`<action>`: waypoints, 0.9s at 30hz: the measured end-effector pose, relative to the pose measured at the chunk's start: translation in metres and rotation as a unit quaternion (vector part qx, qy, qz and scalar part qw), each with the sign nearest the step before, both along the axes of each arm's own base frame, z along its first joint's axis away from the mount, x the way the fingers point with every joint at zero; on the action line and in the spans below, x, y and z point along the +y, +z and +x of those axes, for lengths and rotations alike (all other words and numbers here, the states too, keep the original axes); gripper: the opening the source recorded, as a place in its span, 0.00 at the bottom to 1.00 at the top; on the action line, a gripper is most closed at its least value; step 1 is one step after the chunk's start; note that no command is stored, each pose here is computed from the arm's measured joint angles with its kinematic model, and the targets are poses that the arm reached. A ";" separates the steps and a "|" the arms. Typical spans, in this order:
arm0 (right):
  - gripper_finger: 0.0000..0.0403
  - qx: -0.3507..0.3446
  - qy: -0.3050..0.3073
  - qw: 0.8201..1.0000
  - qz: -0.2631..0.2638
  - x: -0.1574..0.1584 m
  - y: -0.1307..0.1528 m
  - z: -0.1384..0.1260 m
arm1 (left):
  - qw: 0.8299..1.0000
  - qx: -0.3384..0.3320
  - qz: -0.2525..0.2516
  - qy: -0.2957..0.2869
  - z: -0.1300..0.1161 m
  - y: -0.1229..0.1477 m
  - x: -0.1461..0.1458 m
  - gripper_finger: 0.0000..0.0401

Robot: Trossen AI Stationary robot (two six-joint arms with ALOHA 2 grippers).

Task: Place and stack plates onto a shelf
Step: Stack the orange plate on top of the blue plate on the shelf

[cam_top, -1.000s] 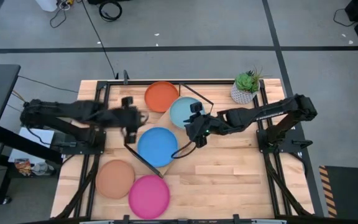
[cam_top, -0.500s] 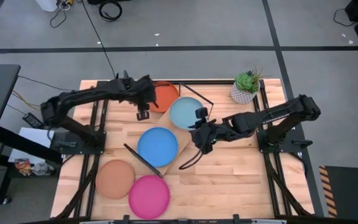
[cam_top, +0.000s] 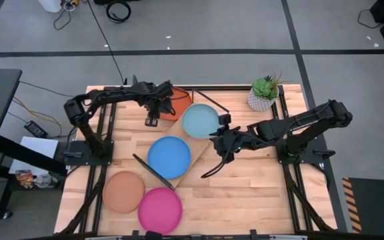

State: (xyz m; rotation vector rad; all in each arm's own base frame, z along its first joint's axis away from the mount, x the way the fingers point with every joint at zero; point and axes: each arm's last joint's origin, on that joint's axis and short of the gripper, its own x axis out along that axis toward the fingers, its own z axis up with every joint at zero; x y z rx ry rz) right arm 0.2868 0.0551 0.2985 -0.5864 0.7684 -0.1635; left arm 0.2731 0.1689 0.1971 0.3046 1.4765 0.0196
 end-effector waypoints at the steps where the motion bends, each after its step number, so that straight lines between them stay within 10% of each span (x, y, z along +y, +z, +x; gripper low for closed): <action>1: 0.21 -0.003 -0.001 1.000 0.001 0.000 0.000 -0.002 | 1.000 0.007 0.001 -0.019 0.001 -0.002 0.000 0.32; 9: 0.21 -0.029 -0.005 0.999 0.014 -0.003 0.007 -0.014 | 0.991 0.046 0.009 -0.126 0.009 -0.026 0.007 0.32; 19: 0.21 -0.050 0.000 0.999 0.015 -0.004 0.015 -0.018 | 0.987 0.106 0.049 -0.107 0.012 -0.055 0.023 0.31; 27: 0.21 -0.049 0.002 0.999 0.017 -0.003 0.014 -0.017 | 0.980 0.133 0.068 -0.134 0.017 -0.058 0.015 0.06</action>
